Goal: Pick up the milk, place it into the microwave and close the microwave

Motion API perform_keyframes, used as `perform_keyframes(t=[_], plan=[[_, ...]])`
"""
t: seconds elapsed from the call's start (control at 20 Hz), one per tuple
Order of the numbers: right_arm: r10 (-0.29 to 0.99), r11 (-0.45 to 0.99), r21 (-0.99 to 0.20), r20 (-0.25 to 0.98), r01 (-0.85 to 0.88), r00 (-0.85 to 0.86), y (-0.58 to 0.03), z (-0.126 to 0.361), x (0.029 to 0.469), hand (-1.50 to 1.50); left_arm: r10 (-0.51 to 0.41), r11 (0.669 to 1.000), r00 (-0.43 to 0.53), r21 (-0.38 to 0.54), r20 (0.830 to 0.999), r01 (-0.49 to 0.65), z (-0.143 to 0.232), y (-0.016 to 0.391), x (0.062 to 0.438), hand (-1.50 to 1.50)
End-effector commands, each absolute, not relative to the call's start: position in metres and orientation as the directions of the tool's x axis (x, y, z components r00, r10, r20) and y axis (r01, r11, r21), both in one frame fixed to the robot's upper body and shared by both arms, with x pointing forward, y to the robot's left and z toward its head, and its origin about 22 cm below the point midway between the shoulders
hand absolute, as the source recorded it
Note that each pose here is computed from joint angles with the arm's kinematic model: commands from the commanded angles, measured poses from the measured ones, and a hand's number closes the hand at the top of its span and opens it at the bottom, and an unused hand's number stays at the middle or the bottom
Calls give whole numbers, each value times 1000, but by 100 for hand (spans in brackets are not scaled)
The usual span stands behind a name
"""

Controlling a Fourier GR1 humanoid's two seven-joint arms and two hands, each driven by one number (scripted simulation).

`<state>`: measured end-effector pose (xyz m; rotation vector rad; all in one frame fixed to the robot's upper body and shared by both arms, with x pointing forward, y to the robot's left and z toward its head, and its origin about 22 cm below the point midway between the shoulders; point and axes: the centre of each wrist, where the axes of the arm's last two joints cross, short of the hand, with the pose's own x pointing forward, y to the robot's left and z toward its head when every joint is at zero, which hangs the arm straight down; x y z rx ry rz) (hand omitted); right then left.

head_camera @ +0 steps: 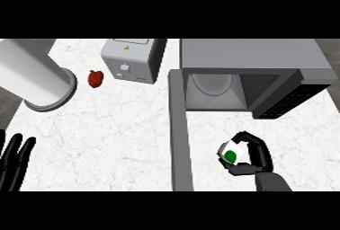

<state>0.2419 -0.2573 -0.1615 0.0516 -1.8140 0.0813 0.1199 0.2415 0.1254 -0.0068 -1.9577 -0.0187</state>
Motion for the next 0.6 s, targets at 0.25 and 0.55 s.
perform_keyframes(t=[0.25,0.55], plan=[[-57,991,9,934,-136,-352,-259,-162,189,150,10,1000,-349,-6,937,12,127,239,107,-150],[-24,997,-6,932,-82,-361,-236,-108,209,150,5,1000,-356,-8,935,-6,117,261,111,-150]])
